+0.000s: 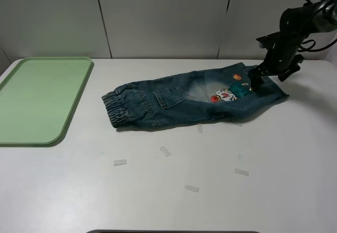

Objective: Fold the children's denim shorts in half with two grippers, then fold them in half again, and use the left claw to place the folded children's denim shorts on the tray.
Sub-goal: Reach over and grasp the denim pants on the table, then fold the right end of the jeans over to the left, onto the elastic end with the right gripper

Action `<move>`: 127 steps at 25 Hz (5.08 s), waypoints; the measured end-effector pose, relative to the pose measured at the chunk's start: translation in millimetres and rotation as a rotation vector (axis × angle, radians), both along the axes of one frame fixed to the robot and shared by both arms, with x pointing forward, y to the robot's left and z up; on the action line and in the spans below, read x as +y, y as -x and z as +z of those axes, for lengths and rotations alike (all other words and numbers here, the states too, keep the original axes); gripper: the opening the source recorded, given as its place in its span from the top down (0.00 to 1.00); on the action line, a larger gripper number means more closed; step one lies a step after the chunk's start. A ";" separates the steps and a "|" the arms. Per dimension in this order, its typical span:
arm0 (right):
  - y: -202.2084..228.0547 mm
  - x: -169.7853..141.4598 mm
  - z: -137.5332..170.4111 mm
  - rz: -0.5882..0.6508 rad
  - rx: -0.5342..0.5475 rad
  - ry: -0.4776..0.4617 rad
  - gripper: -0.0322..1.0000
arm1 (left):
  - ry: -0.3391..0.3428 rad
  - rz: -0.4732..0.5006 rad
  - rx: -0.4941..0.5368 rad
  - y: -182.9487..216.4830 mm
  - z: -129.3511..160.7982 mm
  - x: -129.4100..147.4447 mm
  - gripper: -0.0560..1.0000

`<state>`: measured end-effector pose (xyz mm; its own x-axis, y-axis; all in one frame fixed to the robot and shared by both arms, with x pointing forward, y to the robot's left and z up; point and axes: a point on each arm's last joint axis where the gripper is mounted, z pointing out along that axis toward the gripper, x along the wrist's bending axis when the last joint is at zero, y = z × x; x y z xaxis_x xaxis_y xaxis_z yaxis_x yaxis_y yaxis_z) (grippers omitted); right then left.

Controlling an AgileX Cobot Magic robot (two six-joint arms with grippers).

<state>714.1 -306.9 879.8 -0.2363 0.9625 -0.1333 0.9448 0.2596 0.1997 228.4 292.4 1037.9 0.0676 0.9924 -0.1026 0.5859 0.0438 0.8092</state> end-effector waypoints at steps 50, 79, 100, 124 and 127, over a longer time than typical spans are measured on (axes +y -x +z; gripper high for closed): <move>2.0 -25.1 -22.3 -0.079 0.067 -0.201 0.94 | 0.000 0.000 0.000 0.0 0.0 0.0 0.08; 25.6 -47.8 104.4 -0.118 -0.064 0.080 0.94 | 0.002 -0.001 -0.001 0.0 0.1 -0.2 0.09; 55.0 -57.4 192.9 -0.143 -0.231 0.225 0.94 | 0.002 -0.001 -0.001 0.0 0.1 -0.2 0.09; 84.2 90.1 149.4 0.017 -0.085 0.262 0.94 | 0.002 -0.001 -0.001 0.0 0.1 -0.2 0.09; 90.9 114.2 149.3 0.040 -0.094 0.252 0.94 | 0.002 -0.001 -0.001 0.0 0.1 -0.2 0.09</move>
<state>623.2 -192.7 1029.1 -0.2492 0.8861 -0.3909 0.9132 0.3494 0.2098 228.4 292.2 1037.9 0.0688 0.9922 -0.1044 0.5853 0.0446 0.8096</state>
